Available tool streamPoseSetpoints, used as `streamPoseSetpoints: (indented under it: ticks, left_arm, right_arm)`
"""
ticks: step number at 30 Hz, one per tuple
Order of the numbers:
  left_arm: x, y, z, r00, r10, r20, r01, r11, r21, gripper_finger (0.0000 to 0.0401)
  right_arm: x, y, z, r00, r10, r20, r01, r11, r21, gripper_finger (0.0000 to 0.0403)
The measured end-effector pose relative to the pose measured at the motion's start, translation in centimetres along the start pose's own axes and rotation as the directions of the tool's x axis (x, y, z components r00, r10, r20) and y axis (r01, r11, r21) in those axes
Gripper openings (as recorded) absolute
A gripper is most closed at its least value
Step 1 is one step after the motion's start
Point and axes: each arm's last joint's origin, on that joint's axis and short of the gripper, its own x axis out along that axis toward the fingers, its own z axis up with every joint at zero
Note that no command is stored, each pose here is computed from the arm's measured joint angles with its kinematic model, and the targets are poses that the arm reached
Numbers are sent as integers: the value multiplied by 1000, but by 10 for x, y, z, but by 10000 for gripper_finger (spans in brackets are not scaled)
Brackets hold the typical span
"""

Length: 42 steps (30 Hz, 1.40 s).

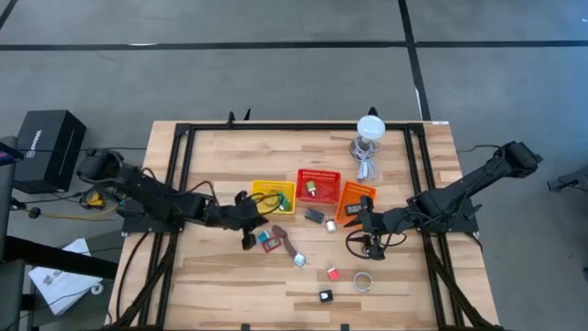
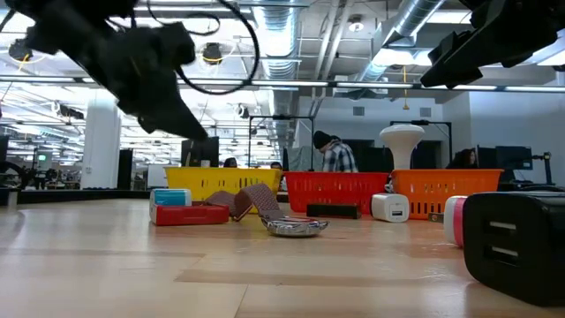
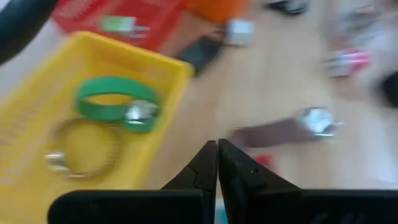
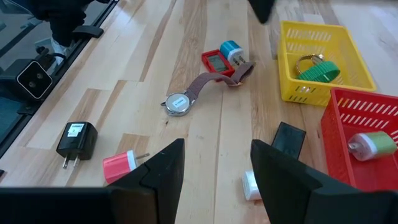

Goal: Pick & Place Office items
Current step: Put the blue charger adapter into the red bin

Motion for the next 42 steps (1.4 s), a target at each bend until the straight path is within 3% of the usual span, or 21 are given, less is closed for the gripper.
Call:
streamPoseSetpoints:
  ticks: [9,15,20,27,42]
  left_arm:
    - [-6,-27,-23,993,-86,-84,82,995,-54,93]
    - [3,-32,-39,996,25,-87,-30,998,-50,144]
    - [10,-30,-45,993,85,-85,-97,985,-140,171]
    - [16,-34,-57,988,85,-129,-104,983,-149,188]
    - [33,-28,-67,979,150,-137,-169,976,-135,180]
  right_arm:
    - [0,0,0,1000,0,4,0,1000,3,175]
    - [0,0,1,1000,1,7,-1,1000,4,175]
    - [0,0,1,1000,1,8,-1,999,35,175]
    - [0,0,1,1000,1,7,-1,999,38,175]
    - [0,0,1,1000,0,7,-1,999,38,175]
